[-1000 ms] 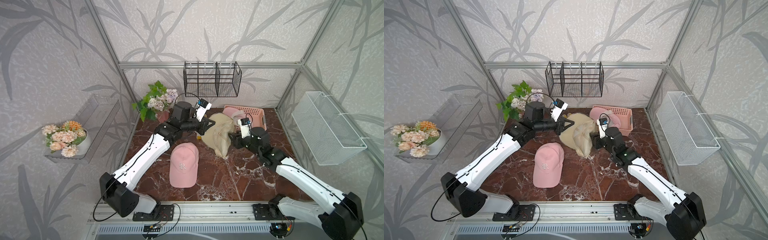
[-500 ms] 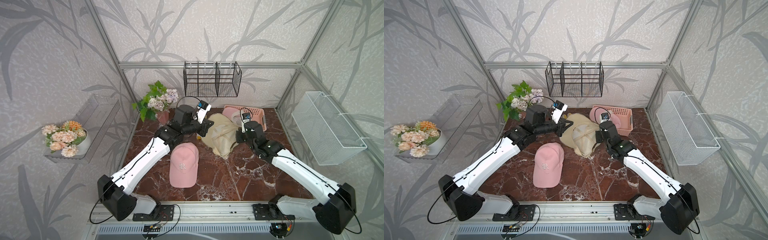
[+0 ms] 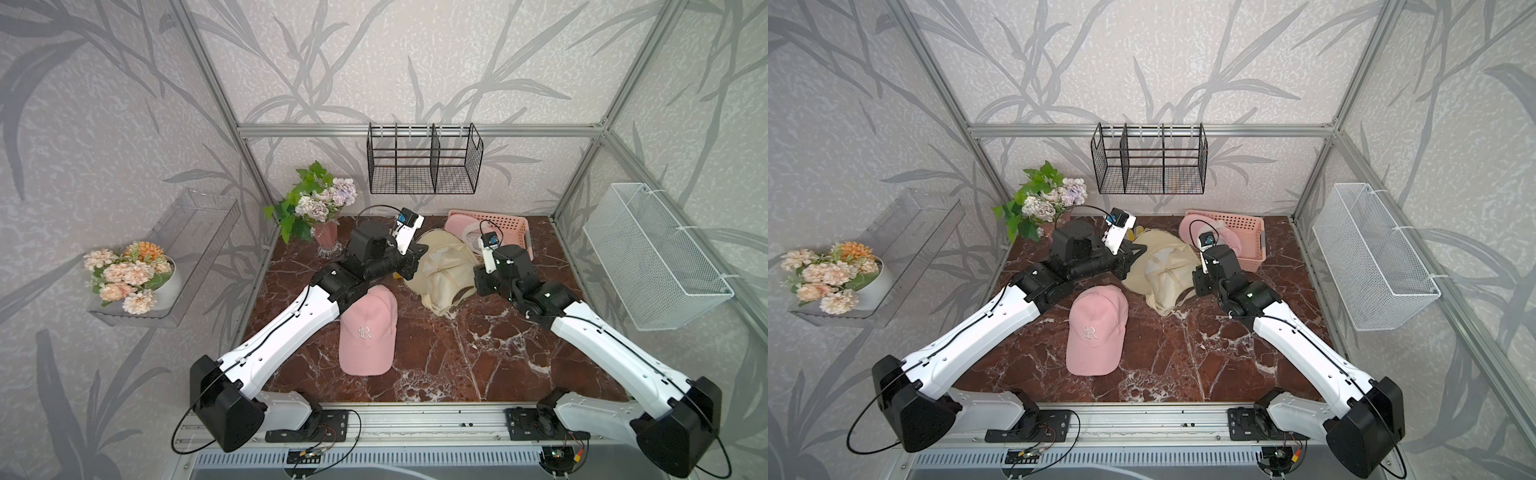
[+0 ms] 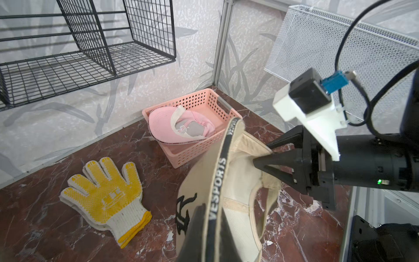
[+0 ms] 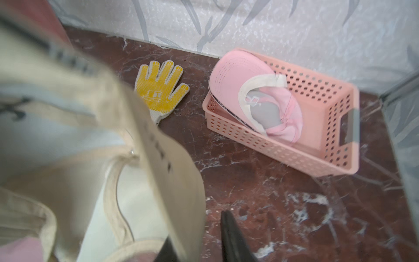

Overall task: Turn the baseball cap inside out
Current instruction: Turn over the baseball cap.

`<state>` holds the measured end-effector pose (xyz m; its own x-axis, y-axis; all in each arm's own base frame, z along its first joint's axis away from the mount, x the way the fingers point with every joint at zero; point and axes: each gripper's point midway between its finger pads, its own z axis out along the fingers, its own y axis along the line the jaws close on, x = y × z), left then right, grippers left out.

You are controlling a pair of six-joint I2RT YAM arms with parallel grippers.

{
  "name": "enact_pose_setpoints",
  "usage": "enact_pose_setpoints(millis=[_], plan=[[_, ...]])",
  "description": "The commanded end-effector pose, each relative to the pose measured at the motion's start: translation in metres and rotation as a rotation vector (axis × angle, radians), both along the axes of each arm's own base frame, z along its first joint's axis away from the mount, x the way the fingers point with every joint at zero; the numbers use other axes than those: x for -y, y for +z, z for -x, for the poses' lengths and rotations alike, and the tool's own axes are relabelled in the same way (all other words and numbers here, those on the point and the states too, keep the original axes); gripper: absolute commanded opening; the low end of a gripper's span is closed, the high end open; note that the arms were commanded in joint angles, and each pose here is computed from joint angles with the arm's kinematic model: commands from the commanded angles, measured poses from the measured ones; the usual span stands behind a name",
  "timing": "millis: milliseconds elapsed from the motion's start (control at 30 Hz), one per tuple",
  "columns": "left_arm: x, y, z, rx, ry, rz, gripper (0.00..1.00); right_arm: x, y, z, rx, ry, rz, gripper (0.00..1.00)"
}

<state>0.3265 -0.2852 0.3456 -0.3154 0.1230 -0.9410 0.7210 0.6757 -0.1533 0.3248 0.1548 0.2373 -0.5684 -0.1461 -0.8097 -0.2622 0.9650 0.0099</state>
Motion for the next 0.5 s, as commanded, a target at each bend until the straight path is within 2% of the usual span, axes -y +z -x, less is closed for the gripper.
enact_pose_setpoints(millis=[0, 67, 267, 333, 467], plan=[[-0.003, 0.044, 0.006, 0.07, -0.024, 0.11, 0.0, 0.009, 0.016, 0.009, 0.05, 0.005, -0.007, 0.49], [-0.002, 0.048, 0.008, 0.062, -0.029, 0.127, 0.0, 0.004, 0.024, 0.014, 0.072, 0.048, -0.025, 0.51], [-0.001, 0.054, 0.003, 0.018, 0.001, 0.19, 0.0, -0.038, 0.036, 0.042, 0.064, 0.316, -0.164, 0.49], [0.003, 0.057, 0.004, -0.007, -0.014, 0.218, 0.0, -0.052, 0.032, 0.045, 0.042, 0.37, -0.184, 0.43], [0.007, 0.069, 0.009, -0.034, -0.044, 0.274, 0.0, -0.061, 0.018, 0.032, 0.024, 0.345, -0.169, 0.29]])
